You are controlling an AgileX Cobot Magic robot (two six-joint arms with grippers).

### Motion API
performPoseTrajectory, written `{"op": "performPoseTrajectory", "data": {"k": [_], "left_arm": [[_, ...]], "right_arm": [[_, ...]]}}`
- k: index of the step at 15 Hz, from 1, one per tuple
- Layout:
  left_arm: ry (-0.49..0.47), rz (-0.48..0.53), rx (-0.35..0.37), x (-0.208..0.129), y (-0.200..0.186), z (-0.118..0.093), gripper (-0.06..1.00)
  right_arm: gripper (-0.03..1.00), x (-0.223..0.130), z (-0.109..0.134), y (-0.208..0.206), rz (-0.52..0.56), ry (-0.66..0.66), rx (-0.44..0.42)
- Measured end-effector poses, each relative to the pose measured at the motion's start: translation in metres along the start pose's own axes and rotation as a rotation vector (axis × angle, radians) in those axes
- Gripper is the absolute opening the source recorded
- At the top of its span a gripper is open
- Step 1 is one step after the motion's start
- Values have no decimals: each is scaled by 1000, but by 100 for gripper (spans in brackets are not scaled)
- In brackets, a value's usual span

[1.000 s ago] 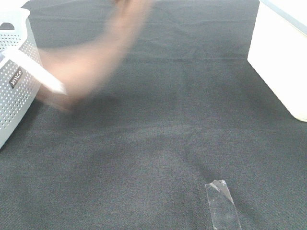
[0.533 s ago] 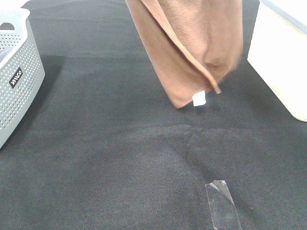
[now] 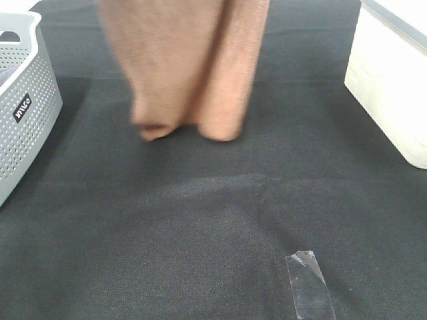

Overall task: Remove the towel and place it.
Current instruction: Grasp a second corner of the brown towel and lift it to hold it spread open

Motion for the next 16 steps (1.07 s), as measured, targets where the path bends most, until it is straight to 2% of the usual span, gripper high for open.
{"op": "performPoseTrajectory", "data": {"k": [3,4,7,11,14,16], "left_arm": [[5,13,5,-16,18,-13,0],[6,17,21,-23,21,-11,0],[12,-45,147,-28,28,6,0],[13,-130,247,-32,50,-5,0],[-57,-177,324,-38,64,-9,0],[-87,-201,391,-36,74,3,0]], "right_arm": [[0,-17,10,18,26,-20,9],[0,-21,8,24,24,-27,3],[0,-23,-4,39,-35,30,-6],[0,-16,-9,57,-180,108,32],[0,-14,-19,64,-252,164,44],[0,-20,-23,72,-271,180,50]]}}
Point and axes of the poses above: a point on each arm's last joint axis where the gripper is mounted, y pointing out along that axis toward the gripper, z along the wrist's bending axis when the last joint is at zero, x = y × z, the point moved 8 cm from there along y, pointing out along that axis toward the gripper, and after that the axes turned 11 degrees about y, right-handed, at the moved point
